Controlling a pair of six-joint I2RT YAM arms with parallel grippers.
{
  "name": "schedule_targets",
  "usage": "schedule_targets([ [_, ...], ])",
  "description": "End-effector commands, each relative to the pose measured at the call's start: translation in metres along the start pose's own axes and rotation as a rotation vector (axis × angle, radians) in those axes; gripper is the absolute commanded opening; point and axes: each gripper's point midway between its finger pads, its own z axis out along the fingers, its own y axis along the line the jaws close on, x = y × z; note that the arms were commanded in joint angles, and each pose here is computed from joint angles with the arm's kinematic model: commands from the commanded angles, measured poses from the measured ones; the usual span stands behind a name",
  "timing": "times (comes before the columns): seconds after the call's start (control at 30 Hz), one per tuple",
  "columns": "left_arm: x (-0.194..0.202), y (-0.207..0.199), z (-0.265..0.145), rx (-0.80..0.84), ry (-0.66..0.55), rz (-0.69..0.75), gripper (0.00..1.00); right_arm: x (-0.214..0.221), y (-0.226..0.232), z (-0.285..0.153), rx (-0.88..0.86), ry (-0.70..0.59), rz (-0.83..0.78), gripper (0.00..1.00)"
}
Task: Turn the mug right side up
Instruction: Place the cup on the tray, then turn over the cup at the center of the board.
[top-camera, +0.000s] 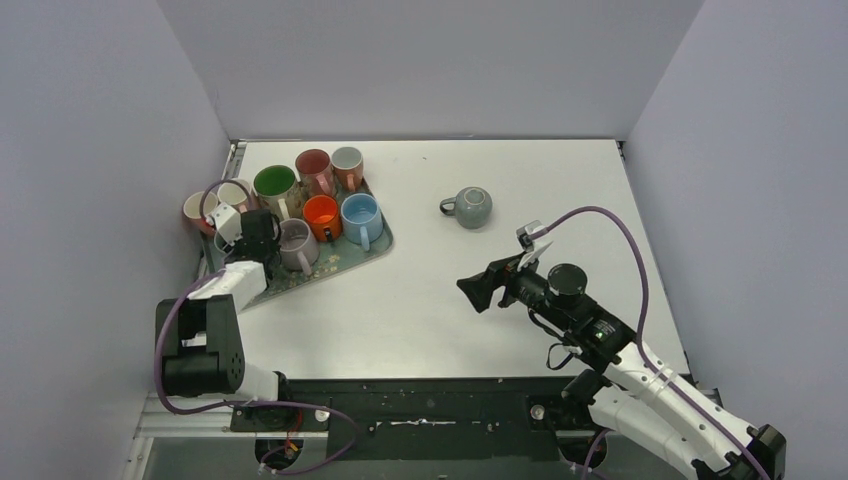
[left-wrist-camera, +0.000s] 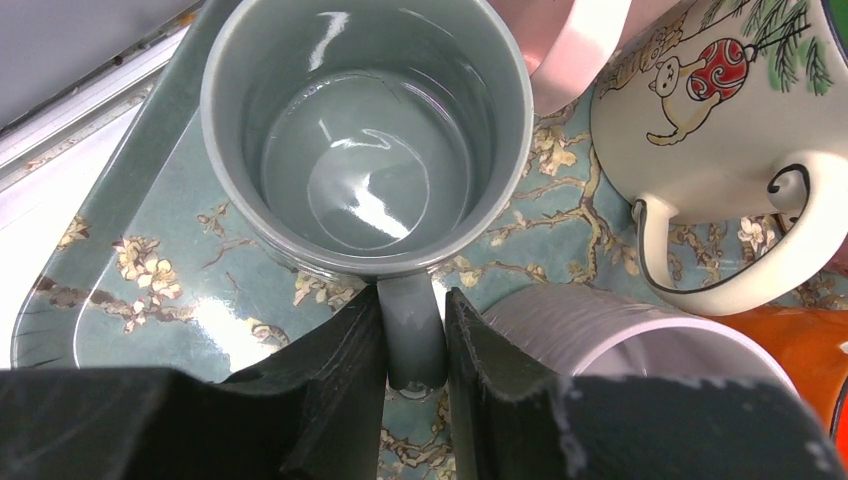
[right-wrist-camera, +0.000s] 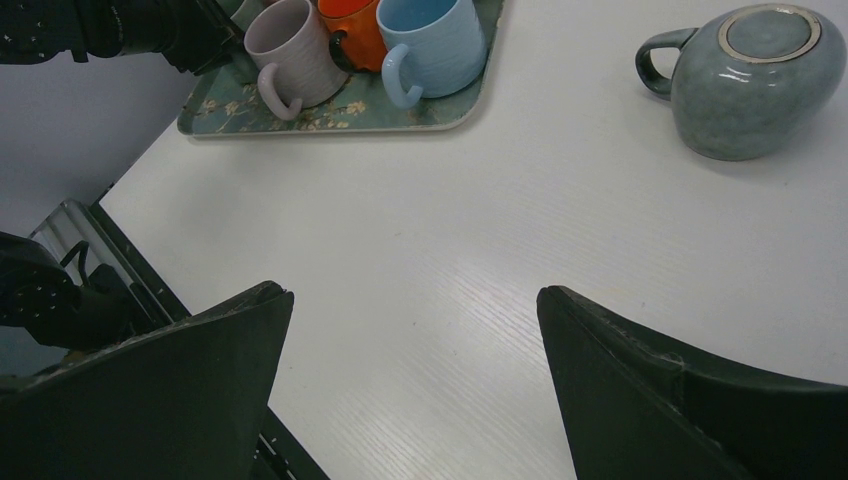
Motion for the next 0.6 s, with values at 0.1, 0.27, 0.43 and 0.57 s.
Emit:
schedule_targets([
  [0.1, -0.043, -0.036, -0.014, 0.123, -0.060, -0.070, 0.38, -0.024, 0.002, 0.003, 0.012, -0.059, -0.001, 1.00],
  [0.27, -0.063, -0.036, -0.036, 0.152, -0.085, -0.078, 0.48, -0.022, 0.002, 0.007, 0.014, -0.051, 0.022, 1.00],
  [0.43, -0.071, -0.036, -0.061, 0.220, -0.078, -0.033, 0.56, -0.018, -0.005, 0.018, 0.054, -0.024, 0.044, 1.00],
  [0.57, -0.066, -0.054, -0.089, 0.395, -0.030, 0.061, 0.79, -0.024, -0.024, 0.030, 0.171, -0.025, 0.064, 1.00],
])
